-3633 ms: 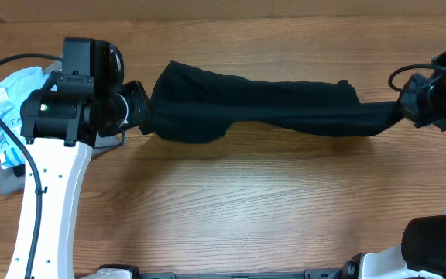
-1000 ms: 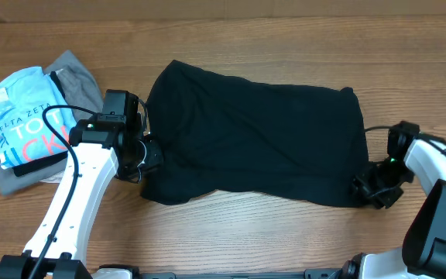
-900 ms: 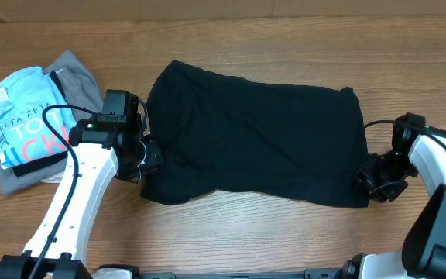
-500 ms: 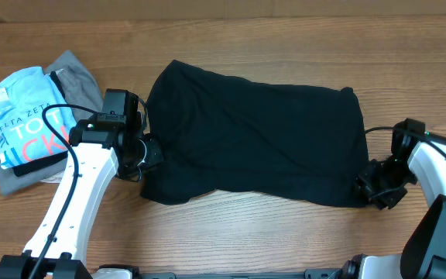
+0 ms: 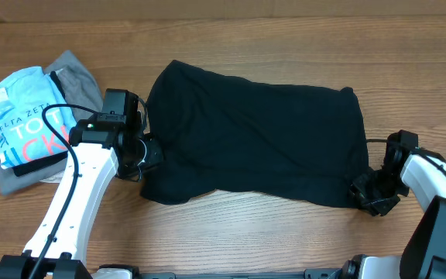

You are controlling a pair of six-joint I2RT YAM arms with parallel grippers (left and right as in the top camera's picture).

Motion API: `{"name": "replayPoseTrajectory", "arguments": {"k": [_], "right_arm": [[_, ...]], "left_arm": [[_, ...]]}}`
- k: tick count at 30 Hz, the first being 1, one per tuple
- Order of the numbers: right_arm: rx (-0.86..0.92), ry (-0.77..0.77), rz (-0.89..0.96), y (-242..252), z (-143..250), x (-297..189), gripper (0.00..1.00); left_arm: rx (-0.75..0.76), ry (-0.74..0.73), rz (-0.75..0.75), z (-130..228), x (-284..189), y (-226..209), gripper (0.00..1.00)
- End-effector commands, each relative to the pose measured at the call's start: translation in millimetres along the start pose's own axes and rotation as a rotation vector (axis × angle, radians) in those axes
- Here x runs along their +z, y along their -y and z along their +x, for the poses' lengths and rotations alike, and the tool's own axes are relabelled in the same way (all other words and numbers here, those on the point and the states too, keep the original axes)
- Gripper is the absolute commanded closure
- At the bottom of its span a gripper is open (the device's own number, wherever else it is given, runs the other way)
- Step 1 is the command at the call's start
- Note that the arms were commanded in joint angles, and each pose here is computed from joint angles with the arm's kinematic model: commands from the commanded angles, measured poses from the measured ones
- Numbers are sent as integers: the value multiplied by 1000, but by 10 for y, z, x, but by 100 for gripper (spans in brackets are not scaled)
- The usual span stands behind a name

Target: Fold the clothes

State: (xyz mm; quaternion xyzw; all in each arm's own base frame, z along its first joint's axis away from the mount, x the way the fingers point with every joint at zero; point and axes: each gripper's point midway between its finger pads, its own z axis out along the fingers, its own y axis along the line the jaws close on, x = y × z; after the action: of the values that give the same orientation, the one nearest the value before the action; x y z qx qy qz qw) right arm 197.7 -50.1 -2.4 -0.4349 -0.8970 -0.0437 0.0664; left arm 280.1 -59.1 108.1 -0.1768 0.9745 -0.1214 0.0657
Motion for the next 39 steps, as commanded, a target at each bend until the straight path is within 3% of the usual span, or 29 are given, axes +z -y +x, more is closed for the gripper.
{"name": "replayPoseTrajectory", "arguments": {"k": [1, 4, 7, 11, 15, 21, 31, 39], "right_arm": [[14, -4, -27, 0, 34, 125, 60], [13, 5, -33, -11, 16, 131, 66], [14, 2, -30, -5, 23, 132, 80], [14, -7, -25, 6, 43, 126, 90], [15, -17, -19, 14, 60, 105, 96], [-23, -24, -14, -54, -4, -129, 96], [-261, 160, -171, -647, -484, -1559, 96], [-335, 323, -234, -791, -544, -2474, 96]], "left_arm": [[12, -6, 10, 11, 10, 4, 96], [12, -6, 10, 11, 10, 5, 96], [12, -6, 10, 11, 10, 4, 96], [11, -7, 9, 14, 10, 3, 96], [11, -9, 9, 17, 9, 2, 96], [74, -11, 47, 6, -41, 85, 96], [250, 113, 103, -301, -828, 435, 96], [288, 297, 173, -520, -1702, 739, 96]]}}
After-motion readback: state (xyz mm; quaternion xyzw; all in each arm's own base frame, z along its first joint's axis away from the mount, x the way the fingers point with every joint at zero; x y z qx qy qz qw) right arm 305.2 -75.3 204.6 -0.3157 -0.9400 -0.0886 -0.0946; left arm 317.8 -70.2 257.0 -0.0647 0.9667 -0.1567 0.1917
